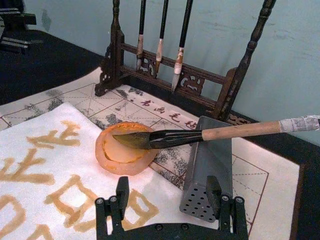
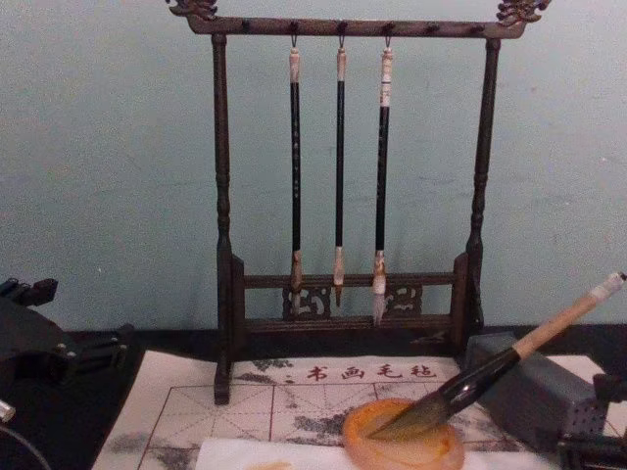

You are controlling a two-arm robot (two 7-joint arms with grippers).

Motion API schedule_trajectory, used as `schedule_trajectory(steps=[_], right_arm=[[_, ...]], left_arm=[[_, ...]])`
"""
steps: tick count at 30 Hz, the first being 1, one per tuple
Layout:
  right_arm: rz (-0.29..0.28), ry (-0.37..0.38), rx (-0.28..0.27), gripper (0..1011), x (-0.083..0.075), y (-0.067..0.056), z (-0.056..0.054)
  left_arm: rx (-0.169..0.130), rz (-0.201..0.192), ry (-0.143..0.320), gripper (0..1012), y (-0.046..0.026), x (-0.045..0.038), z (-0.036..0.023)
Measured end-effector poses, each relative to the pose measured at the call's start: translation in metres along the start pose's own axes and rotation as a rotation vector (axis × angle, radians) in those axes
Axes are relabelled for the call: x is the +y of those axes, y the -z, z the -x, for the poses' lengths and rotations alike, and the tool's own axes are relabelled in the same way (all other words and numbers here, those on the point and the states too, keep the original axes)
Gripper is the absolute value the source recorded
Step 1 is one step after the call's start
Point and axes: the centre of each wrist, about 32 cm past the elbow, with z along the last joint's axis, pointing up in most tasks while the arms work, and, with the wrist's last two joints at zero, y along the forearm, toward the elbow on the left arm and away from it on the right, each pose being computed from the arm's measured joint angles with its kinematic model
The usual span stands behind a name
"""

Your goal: Pick up the brush from the inkstone, write on the paper, then place the brush back to its original position.

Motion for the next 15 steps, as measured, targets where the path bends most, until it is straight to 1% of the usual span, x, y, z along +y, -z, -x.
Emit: schedule_trajectory(steps=[15], right_arm=[[-0.001,-0.001,0.002,1000,-0.0001,0.0003,0.0002]], left_arm=[[0.0,0.0,0.0,1001,0.0,0.0,0.0]])
